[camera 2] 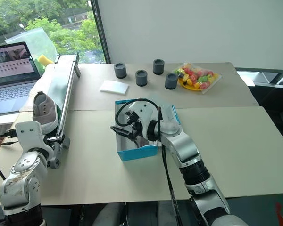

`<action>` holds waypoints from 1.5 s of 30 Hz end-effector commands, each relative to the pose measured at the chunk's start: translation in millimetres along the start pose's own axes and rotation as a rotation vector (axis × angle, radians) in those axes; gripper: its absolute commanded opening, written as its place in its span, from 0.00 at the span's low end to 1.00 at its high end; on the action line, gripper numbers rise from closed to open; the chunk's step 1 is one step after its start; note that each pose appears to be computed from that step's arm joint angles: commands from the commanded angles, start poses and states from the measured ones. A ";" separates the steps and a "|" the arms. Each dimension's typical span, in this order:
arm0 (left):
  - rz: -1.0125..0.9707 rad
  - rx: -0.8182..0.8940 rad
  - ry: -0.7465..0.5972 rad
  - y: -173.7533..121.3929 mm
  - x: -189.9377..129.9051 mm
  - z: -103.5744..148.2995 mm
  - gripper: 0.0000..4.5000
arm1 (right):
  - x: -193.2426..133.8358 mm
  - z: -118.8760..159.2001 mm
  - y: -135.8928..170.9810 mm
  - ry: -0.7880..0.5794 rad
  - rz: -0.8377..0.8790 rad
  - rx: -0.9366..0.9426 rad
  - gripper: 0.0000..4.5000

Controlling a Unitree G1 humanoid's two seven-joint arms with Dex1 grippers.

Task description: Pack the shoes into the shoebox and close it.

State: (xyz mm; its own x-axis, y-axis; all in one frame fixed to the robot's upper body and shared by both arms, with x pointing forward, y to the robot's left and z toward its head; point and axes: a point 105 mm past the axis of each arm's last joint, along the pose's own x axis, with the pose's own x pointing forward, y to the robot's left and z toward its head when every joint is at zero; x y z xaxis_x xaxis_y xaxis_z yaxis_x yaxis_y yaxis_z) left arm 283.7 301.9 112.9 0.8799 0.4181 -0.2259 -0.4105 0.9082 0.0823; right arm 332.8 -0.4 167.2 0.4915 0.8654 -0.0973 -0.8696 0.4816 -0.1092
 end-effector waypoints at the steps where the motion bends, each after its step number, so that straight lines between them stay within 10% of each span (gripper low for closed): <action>1: 0.073 -0.044 0.015 12.2 1.4 -0.5 1.00 | -2.5 17.4 1.0 -0.055 0.002 -0.016 1.00; 10: 0.059 -0.141 0.074 9.3 2.2 -8.7 1.00 | -4.8 29.3 -5.6 -0.090 -0.022 0.005 1.00; 19: 0.059 -0.149 0.059 9.0 1.8 -4.0 0.67 | -6.3 33.4 -11.1 -0.099 -0.042 0.011 1.00; 25: 0.071 0.051 -0.261 -1.1 -8.9 57.8 0.67 | -5.0 32.7 -15.4 -0.097 -0.062 0.036 1.00; 29: -0.029 0.227 -0.502 -37.2 -29.2 90.5 0.67 | -1.4 30.9 -34.1 -0.117 -0.142 0.281 1.00; 36: -0.623 -0.042 -0.430 -130.0 -69.5 73.7 0.67 | 4.0 36.1 -42.4 -0.187 -0.019 0.985 1.00; 45: -0.889 -0.099 -0.379 -161.5 -102.2 75.1 0.67 | 8.6 41.7 -28.5 -0.127 0.050 1.064 1.00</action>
State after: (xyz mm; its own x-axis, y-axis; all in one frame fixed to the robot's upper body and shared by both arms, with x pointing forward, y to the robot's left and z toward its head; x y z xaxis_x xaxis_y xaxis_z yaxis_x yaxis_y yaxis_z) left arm 287.1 128.0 178.2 0.9310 -0.3511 0.0996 0.3587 0.9307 -0.0717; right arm 368.4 -19.0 189.8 0.5518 0.8337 -0.0228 -0.4482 0.3195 0.8349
